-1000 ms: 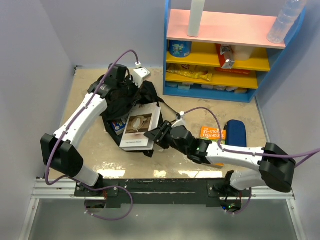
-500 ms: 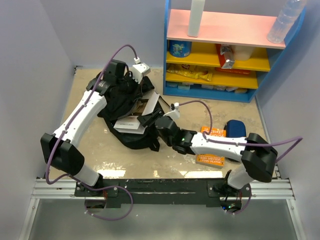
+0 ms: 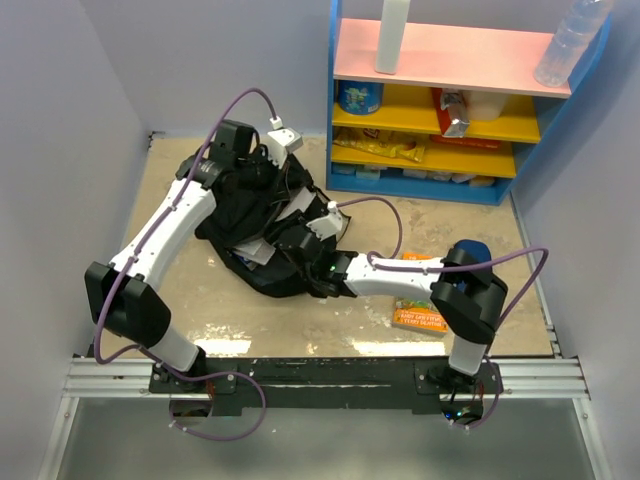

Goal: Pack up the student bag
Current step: Place the book in the student bag, then pick up the book from the center of the board.

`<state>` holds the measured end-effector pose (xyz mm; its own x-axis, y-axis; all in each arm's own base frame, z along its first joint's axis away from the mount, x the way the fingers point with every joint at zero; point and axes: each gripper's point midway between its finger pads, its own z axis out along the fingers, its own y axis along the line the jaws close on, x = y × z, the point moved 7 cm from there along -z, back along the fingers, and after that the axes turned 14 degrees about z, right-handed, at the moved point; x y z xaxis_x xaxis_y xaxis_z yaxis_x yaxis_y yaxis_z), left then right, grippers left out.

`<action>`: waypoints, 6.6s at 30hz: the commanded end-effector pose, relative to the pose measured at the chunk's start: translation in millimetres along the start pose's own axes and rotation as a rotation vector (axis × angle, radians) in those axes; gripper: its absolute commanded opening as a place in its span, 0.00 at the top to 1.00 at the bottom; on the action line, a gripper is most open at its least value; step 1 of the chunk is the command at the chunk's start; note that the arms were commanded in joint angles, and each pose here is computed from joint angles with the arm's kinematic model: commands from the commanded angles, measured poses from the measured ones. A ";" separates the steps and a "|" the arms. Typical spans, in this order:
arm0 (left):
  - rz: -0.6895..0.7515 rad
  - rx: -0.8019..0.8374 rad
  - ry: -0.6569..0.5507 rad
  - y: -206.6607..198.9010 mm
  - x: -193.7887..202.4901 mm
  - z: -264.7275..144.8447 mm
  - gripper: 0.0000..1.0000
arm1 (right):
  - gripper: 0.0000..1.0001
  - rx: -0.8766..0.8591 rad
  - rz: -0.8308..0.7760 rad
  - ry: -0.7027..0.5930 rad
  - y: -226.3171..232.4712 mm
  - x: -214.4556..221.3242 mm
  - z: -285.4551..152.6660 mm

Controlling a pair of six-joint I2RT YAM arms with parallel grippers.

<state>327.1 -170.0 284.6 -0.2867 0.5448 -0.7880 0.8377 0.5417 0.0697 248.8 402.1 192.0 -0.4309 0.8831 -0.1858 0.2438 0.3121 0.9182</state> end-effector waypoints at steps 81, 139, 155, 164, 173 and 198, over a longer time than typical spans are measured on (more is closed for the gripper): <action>-0.002 0.074 -0.165 -14.2 -52.3 -29.5 1.00 | 0.43 -0.093 -0.428 0.561 9.0 52.0 38.2; -0.029 0.085 -0.214 -17.1 -72.5 -46.6 1.00 | 0.64 -0.229 -0.703 0.185 -1.0 25.5 -38.0; -0.035 0.058 -0.178 -10.8 -64.6 -37.2 1.00 | 0.24 0.353 -0.914 -0.071 -79.3 -45.2 -59.6; -0.023 0.060 -0.170 -11.1 -62.4 -37.2 1.00 | 1.00 0.438 -0.915 -0.324 -69.3 -73.1 -58.2; 0.011 0.095 -0.118 -11.3 -48.7 -28.3 1.00 | 1.00 0.351 -0.434 -0.329 -80.2 -149.0 -107.8; 0.103 0.067 0.041 -7.2 5.4 -15.6 1.00 | 0.01 0.853 -0.404 -0.218 -126.9 -226.5 -145.9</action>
<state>319.8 -174.5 280.5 -0.2713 0.5975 -0.7546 0.8978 0.4396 0.0253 221.2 125.1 192.5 -0.3701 0.6809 -0.6320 0.6294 0.6842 0.3685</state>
